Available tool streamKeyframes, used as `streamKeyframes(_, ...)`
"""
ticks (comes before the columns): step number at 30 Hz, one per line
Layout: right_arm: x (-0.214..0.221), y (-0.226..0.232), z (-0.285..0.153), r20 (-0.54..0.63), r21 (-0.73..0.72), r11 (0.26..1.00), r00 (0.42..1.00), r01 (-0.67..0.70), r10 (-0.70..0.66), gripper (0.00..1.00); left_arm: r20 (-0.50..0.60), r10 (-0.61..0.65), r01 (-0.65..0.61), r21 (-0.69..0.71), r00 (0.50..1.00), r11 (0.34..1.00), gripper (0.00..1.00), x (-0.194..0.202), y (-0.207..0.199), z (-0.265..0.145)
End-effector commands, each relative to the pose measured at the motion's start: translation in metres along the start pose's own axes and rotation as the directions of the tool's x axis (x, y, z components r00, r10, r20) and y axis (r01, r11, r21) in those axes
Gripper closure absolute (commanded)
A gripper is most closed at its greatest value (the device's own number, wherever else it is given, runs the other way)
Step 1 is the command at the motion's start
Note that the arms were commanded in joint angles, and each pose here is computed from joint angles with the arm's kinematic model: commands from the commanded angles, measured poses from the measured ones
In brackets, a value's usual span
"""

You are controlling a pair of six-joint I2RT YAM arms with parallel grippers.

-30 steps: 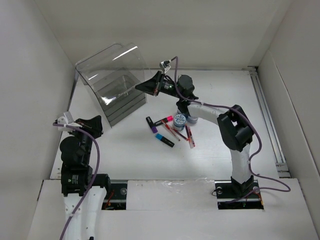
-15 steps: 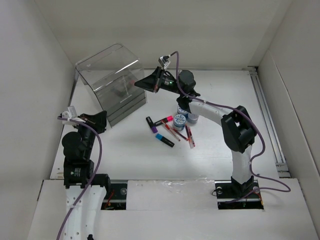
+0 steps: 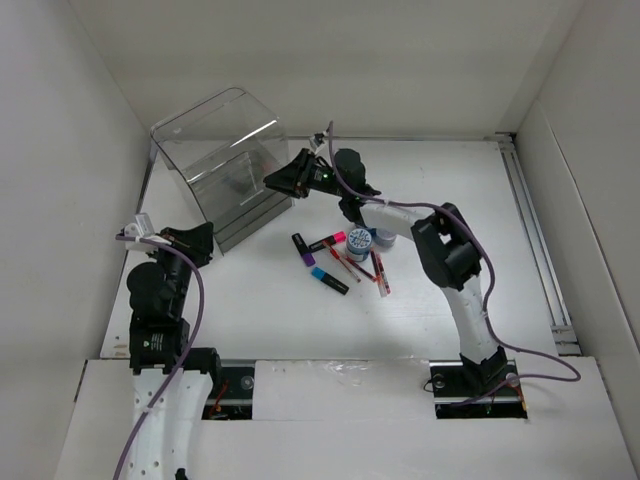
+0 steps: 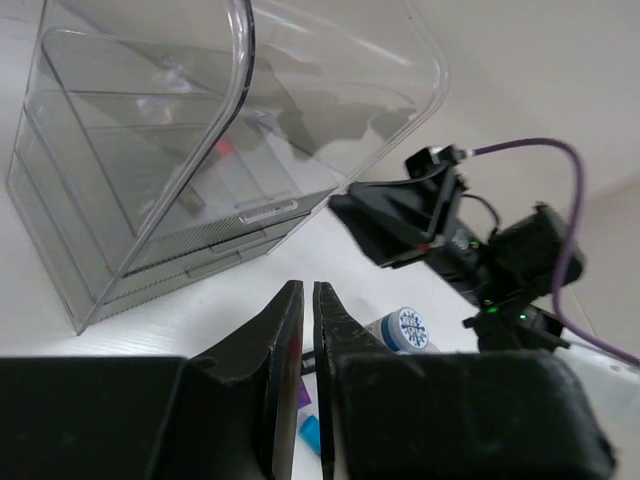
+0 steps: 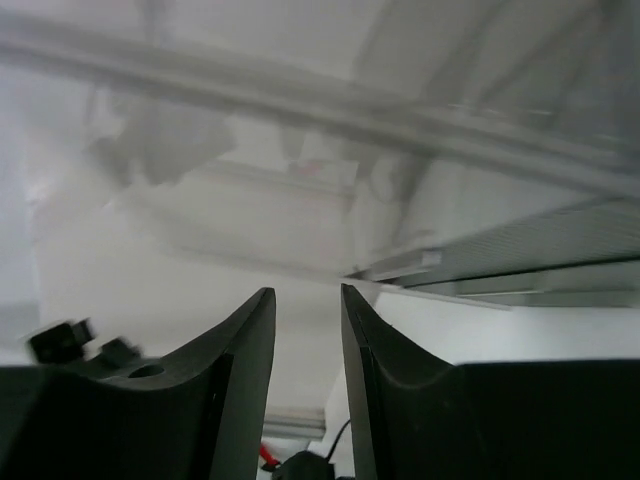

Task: Sort the stationery into containers
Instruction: Open the drawer

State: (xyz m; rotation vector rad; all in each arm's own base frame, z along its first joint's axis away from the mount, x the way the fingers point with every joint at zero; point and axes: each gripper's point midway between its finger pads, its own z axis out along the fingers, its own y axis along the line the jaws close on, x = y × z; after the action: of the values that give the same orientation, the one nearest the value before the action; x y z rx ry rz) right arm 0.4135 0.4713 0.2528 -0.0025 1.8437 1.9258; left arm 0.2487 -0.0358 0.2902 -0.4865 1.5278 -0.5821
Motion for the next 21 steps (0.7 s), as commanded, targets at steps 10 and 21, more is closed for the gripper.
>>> streamKeyframes(10, -0.022, -0.059, 0.018, 0.086, 0.152, 0.988, 0.996, -0.035, 0.022, 0.61, 0.040, -0.021, 0.020, 0.020, 0.999, 1.000, 0.92, -0.003, -0.001, 0.007)
streamKeyframes(21, -0.010, -0.062, 0.032, 0.036, 0.125, 0.992, 0.999, -0.026, 0.022, 0.66, 0.016, -0.041, 0.041, 0.013, 0.999, 0.999, 0.90, 0.010, 0.007, 0.008)
